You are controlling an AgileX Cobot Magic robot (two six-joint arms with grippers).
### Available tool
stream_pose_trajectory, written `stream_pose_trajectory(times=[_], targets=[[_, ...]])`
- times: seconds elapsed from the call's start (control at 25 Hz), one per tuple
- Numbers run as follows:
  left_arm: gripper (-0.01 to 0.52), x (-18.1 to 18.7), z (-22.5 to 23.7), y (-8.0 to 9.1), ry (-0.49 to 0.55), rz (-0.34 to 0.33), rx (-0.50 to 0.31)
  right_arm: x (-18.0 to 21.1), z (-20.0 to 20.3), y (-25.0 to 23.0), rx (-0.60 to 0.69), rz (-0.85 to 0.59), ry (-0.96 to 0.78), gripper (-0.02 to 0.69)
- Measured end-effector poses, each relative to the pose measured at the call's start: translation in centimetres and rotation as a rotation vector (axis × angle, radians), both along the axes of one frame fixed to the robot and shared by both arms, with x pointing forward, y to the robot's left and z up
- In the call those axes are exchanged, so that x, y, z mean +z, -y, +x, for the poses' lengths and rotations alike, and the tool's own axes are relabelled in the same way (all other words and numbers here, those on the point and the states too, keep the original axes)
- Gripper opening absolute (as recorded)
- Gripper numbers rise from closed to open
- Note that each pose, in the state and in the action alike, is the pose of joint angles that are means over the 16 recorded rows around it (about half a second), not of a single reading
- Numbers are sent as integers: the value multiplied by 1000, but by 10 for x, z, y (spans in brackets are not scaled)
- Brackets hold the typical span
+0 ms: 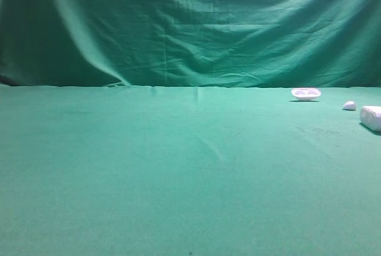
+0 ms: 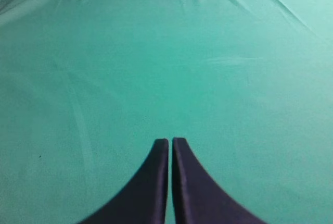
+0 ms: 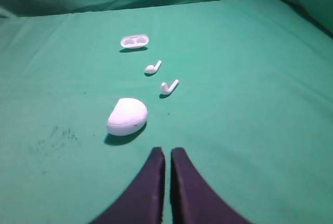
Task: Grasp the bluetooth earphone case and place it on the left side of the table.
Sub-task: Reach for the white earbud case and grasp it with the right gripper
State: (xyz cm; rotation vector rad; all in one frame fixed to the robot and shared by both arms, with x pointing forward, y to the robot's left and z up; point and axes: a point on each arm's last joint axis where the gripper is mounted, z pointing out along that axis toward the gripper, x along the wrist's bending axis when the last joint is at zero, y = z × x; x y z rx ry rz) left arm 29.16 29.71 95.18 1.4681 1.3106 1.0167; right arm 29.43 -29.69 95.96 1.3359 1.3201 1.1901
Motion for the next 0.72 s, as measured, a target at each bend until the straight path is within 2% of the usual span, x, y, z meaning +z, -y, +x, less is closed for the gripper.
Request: stream_pose_trajectory(times=[0.28,0.4,0.56,0.72], targets=[[0,0,0,0,0,0,0,28,0,-1,6,88,252,0],[0,0,0,0,0,0,0,46,-1,-1,8,128,305,0],[0,0,0,0,0,0,0,66,3,-1,4,143,235,0],[0,0,0,0,0,0,0,81,11,-1,-7,119,52,0]])
